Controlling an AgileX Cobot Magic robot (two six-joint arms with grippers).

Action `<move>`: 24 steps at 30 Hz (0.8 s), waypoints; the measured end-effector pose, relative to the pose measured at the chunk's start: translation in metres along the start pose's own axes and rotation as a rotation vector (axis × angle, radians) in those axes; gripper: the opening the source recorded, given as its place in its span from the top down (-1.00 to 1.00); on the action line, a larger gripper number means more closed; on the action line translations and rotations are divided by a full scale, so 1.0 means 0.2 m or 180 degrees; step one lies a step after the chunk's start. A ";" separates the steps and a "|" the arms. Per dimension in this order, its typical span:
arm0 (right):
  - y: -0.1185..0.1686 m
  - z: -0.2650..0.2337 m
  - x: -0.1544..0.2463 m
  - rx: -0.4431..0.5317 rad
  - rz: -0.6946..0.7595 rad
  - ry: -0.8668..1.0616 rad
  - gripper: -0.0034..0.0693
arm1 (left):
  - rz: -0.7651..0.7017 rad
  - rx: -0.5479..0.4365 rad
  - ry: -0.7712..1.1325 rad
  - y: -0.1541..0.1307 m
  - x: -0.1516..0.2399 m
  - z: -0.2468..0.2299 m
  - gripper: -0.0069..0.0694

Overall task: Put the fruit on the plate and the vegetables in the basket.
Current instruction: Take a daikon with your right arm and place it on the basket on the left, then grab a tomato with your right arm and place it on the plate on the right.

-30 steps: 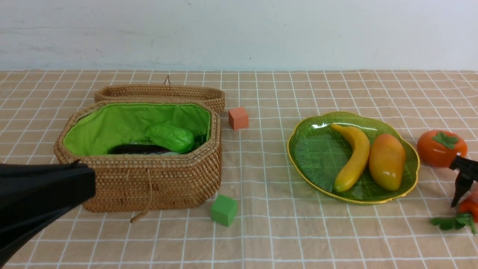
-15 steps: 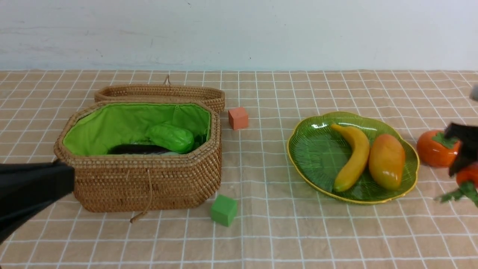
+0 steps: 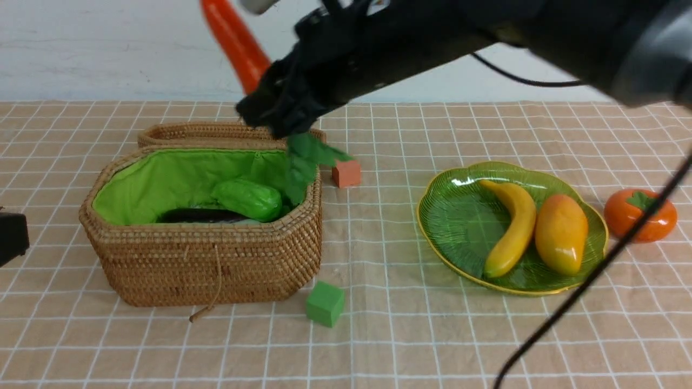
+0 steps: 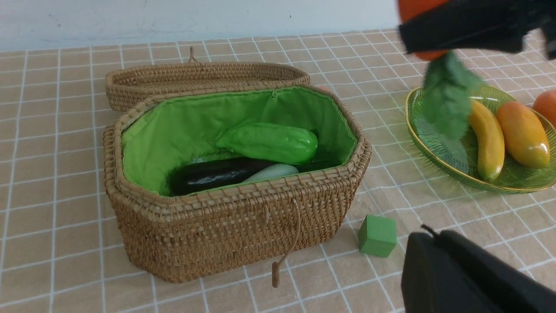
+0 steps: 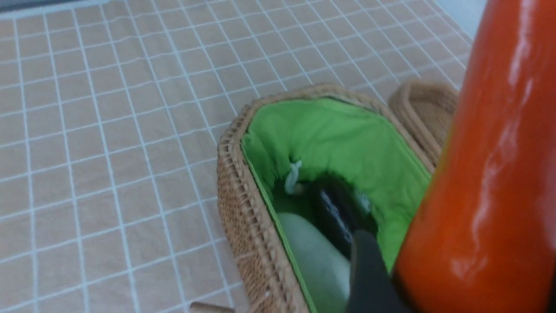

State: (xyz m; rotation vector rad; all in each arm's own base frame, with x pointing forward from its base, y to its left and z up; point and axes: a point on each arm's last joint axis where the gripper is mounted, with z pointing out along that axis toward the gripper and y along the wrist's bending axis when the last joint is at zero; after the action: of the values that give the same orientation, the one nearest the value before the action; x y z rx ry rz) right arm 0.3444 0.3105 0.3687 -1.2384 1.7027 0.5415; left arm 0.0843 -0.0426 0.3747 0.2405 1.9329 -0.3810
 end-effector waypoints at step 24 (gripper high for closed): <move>-0.25 -0.60 0.05 0.1441 0.0140 0.1673 -0.01 | 0.0166 0.0873 -0.0385 -0.13 -0.05 -0.01 0.85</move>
State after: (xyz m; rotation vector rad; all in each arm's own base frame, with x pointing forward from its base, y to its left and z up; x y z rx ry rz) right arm 0.3381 0.1938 0.4249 -1.0612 2.1373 -0.1704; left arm 0.0781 -0.0666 0.3891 0.4360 1.7495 -0.6128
